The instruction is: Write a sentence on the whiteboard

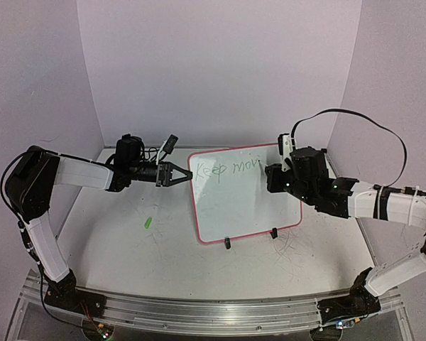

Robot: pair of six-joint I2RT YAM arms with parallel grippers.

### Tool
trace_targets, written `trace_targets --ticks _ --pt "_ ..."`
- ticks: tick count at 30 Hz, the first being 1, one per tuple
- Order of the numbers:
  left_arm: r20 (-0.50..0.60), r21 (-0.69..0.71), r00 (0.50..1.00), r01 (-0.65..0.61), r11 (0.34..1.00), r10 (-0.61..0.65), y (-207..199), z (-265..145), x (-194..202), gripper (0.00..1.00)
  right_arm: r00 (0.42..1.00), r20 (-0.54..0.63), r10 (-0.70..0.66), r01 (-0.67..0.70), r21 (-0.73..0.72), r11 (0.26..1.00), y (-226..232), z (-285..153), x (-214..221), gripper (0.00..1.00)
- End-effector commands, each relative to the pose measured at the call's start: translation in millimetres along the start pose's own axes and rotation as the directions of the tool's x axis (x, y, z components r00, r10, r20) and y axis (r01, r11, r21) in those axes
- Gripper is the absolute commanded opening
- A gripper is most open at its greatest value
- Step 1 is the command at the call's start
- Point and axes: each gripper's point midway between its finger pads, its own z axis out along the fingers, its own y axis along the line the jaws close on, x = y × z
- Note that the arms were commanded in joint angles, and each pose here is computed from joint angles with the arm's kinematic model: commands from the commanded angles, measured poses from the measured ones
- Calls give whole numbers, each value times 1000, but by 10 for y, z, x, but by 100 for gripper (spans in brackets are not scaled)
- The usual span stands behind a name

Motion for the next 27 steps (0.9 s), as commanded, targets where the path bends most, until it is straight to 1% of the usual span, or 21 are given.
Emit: trace_targets --ticks 1,12,20,27 --pt "22 5 998 -67 998 67 -98 -33 -195 0 1000 16 16 -17 42 999 -66 18 -69 0" --pt "21 5 998 -64 998 64 -93 -31 -188 0 998 -55 23 -23 17 1000 -70 -13 200 0" --pt "20 6 998 -64 998 63 -95 -31 -187 0 997 -69 34 -34 13 999 -65 -38 274 0" --pt "18 5 998 -61 998 61 -88 -26 -177 0 998 -45 33 -32 11 999 -34 -38 155 0"
